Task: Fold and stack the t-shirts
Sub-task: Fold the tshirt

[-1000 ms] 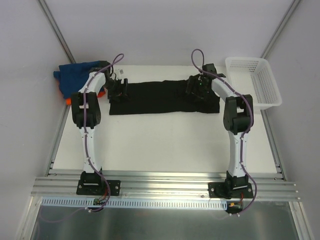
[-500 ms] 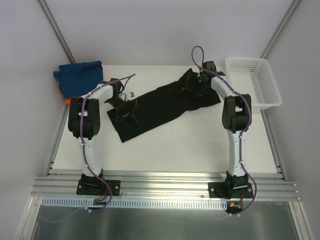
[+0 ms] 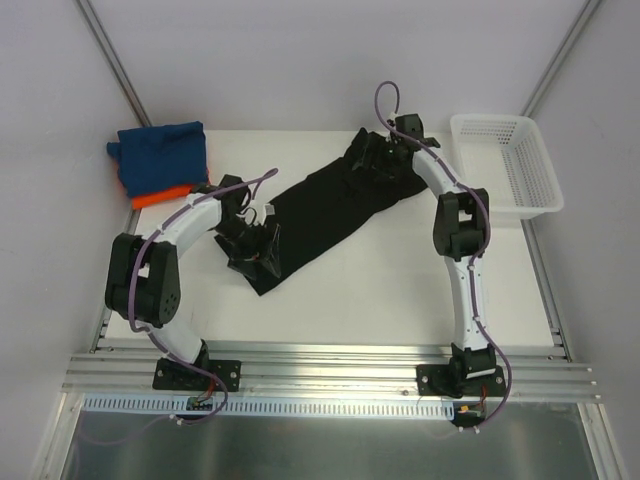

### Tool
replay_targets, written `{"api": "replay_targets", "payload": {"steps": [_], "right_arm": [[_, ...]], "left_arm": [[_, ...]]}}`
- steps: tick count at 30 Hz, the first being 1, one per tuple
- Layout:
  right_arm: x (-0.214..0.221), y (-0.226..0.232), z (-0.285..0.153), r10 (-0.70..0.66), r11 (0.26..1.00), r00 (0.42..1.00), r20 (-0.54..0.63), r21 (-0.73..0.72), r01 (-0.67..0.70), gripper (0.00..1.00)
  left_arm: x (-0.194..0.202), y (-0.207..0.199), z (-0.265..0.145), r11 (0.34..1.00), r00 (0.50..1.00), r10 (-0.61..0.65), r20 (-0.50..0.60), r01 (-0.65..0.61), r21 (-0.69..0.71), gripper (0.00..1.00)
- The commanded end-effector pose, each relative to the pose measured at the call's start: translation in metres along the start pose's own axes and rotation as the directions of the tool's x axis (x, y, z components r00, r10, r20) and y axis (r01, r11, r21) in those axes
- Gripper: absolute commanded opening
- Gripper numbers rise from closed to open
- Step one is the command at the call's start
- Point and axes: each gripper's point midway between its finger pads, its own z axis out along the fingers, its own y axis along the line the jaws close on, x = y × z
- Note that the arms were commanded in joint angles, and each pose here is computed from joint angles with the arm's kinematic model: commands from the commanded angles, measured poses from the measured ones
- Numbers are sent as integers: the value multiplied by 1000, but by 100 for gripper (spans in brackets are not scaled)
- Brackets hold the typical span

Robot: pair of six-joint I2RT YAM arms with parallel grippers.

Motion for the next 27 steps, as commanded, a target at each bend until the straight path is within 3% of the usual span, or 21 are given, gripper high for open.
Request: {"api": "replay_targets", "payload": {"steps": [1, 7, 12, 18, 27], "right_arm": [[-25, 41, -11, -75, 994, 993, 89, -75, 82, 88], [-34, 74, -56, -98, 985, 987, 130, -130, 115, 88], [-31, 86, -80, -85, 983, 987, 134, -153, 106, 89], [-32, 75, -81, -81, 986, 987, 136, -134, 100, 90], [-26, 48, -63, -70, 994, 992, 108, -77, 79, 90]], "left_arm": [[-3, -16, -26, 994, 991, 105, 85, -103, -24, 77], [-50, -26, -50, 976, 961, 213, 175, -201, -88, 78], [-90, -8, -31, 974, 968, 211, 138, -197, -112, 77], [-142, 13, -13, 981, 975, 174, 136, -161, -104, 76], [-180, 56, -20, 993, 978, 83, 189, -65, -99, 73]]}}
